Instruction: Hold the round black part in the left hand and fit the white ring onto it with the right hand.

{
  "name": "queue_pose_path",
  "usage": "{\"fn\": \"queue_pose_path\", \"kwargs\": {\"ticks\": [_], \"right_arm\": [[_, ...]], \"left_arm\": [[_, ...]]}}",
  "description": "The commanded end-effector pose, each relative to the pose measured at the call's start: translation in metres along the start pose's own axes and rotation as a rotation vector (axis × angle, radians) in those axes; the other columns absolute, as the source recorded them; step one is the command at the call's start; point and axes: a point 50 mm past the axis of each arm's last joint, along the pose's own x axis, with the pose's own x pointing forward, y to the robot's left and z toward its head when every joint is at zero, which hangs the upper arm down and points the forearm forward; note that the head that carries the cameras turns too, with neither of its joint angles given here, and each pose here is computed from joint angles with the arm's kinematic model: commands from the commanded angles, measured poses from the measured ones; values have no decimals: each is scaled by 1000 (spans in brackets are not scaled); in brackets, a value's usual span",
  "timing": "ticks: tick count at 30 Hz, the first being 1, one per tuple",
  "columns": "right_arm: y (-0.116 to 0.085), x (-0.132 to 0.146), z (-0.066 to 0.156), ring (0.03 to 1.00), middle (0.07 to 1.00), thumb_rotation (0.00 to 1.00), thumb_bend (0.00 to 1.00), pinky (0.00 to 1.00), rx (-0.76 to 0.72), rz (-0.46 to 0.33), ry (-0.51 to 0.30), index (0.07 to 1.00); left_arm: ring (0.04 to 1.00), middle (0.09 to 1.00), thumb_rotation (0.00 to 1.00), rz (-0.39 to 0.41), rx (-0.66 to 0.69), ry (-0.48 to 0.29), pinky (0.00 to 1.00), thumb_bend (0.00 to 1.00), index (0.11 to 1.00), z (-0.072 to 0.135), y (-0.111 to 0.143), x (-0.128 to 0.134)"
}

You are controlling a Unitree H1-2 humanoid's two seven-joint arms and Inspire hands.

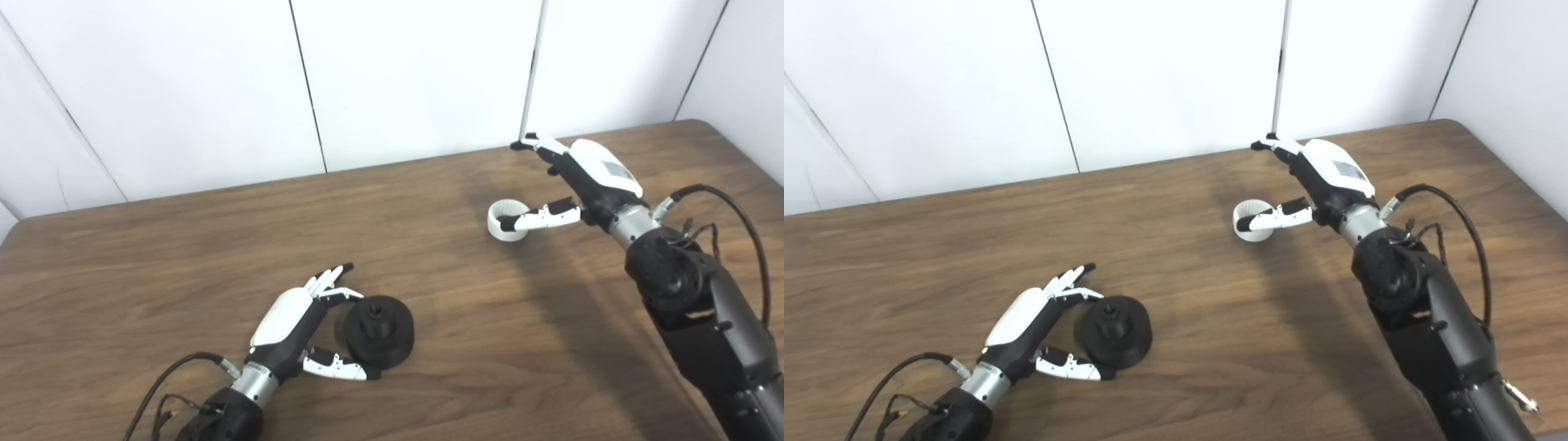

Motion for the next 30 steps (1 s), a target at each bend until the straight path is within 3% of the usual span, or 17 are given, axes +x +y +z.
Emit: {"fn": "queue_pose_path", "kwargs": {"ticks": [1,3,6,9,21,30], "right_arm": [[-22,15,7,929,962,472,926,760,-42,-57,-42,875],[-19,18,4,941,970,482,926,779,-49,-35,-30,881],[-13,23,-1,990,992,497,957,936,-50,-1,-16,889],[-6,28,-6,999,1000,507,979,982,-57,30,1,892],[13,38,-18,1000,1000,595,1000,1000,-121,129,54,917],[19,35,-21,1000,1000,579,1000,1000,-119,155,84,923]], "left_arm": [[1000,1000,370,20,33,-1,1000,966,644,0,11,1],[1000,1000,370,20,34,-1,1000,967,644,0,11,1],[1000,1000,372,27,36,-7,1000,969,641,0,10,2],[1000,1000,375,26,38,-8,1000,971,641,1,9,3],[1000,1000,379,32,37,-7,1000,974,638,0,12,3],[1000,1000,375,33,38,-7,1000,976,637,1,14,2]]}}
